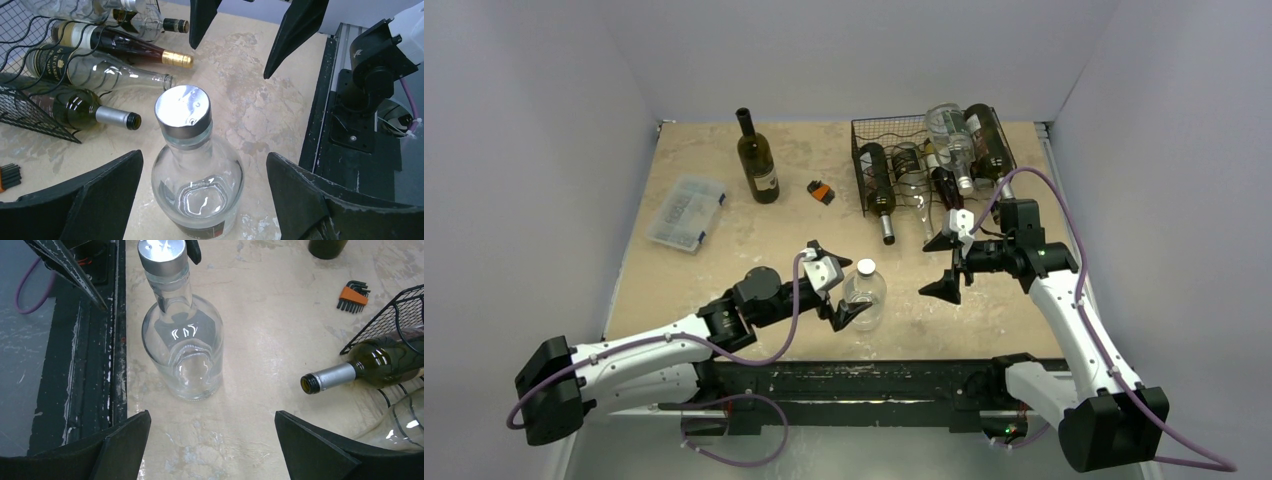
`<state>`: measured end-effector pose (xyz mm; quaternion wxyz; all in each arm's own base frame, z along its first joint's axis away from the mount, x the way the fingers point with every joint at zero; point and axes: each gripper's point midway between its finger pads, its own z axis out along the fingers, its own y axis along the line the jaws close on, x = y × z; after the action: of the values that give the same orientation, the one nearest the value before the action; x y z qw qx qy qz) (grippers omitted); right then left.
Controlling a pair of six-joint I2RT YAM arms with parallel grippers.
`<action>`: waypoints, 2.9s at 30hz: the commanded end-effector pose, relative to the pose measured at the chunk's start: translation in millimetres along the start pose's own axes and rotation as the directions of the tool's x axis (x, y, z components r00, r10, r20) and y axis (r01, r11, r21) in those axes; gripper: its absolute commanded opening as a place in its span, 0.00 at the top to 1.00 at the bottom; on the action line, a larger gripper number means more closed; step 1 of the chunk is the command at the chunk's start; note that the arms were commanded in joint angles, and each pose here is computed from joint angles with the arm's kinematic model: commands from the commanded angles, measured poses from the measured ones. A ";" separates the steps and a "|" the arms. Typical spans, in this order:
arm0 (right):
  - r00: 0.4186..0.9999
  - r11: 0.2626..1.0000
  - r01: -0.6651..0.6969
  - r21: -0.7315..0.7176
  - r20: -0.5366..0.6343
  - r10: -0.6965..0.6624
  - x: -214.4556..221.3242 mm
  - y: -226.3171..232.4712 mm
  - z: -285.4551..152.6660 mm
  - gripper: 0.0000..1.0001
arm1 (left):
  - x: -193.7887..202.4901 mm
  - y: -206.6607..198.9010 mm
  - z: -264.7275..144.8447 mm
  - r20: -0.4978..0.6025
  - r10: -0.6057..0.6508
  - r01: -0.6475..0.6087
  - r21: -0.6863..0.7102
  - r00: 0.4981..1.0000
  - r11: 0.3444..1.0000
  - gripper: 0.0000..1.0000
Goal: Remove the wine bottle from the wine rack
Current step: Place the wine bottle at the center of the board, then pick up the wine bottle from the center of the board.
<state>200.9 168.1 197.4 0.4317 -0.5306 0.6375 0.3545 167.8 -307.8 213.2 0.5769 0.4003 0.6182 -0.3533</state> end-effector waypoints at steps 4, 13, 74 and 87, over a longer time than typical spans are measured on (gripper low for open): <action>1.000 1.000 0.030 0.010 -0.003 -0.030 1.0 -2.6 -1.2 0.01 | -25.8 1.5 13.9 0.150 0.038 -0.039 0.006 0.988 0.999 0.09; 0.999 0.999 0.035 0.015 -0.015 -0.034 3.5 -3.1 -1.8 0.01 | -17.8 6.0 23.5 0.139 0.002 0.000 -0.018 0.990 1.000 0.20; 0.999 0.999 0.027 0.023 -0.046 -0.026 12.2 -5.3 -1.4 0.01 | -17.8 12.3 38.3 0.131 -0.027 0.034 -0.048 0.991 0.998 0.49; 0.998 0.999 0.023 0.026 -0.055 -0.022 15.0 -6.1 -1.2 0.01 | -25.9 11.4 47.0 0.138 -0.019 0.024 -0.035 0.990 0.999 0.78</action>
<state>206.3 162.4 190.3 0.4300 -0.5404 0.6444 0.3284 194.8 -338.1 199.0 0.5924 0.3719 0.6205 -0.3546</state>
